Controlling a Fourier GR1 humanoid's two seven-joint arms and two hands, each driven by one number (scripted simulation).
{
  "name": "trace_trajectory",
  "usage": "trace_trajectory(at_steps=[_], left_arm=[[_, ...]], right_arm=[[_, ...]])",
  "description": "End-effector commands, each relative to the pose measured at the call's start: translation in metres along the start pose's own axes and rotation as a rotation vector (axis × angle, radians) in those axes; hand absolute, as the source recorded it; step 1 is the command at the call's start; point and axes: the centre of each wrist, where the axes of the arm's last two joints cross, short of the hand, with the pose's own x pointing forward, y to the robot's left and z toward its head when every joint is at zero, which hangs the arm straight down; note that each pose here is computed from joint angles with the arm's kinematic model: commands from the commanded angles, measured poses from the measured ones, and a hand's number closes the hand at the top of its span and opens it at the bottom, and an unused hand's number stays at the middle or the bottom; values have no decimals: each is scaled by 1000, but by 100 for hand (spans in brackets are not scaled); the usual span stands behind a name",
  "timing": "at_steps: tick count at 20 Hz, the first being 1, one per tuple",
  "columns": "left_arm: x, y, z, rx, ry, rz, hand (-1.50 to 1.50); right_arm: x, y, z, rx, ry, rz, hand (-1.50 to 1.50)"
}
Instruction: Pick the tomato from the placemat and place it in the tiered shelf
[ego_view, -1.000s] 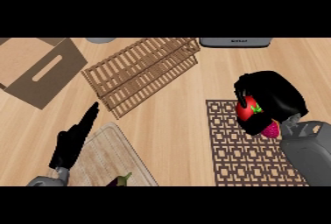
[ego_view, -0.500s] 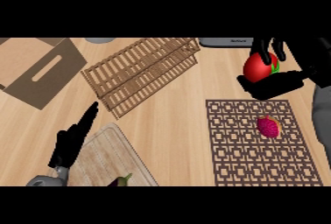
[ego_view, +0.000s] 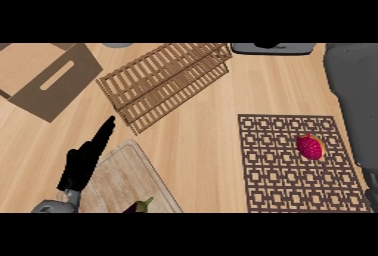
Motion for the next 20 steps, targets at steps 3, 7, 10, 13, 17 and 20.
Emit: trace_trajectory(at_steps=[3, 7, 10, 13, 17, 20], left_arm=[[16, 3, -2, -7, 45, -1, 0], [-1, -2, -5, -16, 25, -4, 0], [-1, 0, -3, -34, 31, 6, 0], [5, -5, -3, -38, 35, 2, 0], [14, -10, -16, -24, 9, -15, 0], [-5, -9, -5, -39, 19, 1, 0]], right_arm=[[12, 24, -44, -11, 29, -11, 150], [29, 26, -67, 27, -11, 48, 150], [44, 55, -74, 52, -24, 63, 150], [28, 55, -84, 84, -35, 67, 150], [35, 80, -89, 120, -21, 79, 150], [53, 113, -85, 174, -13, 92, 150]])
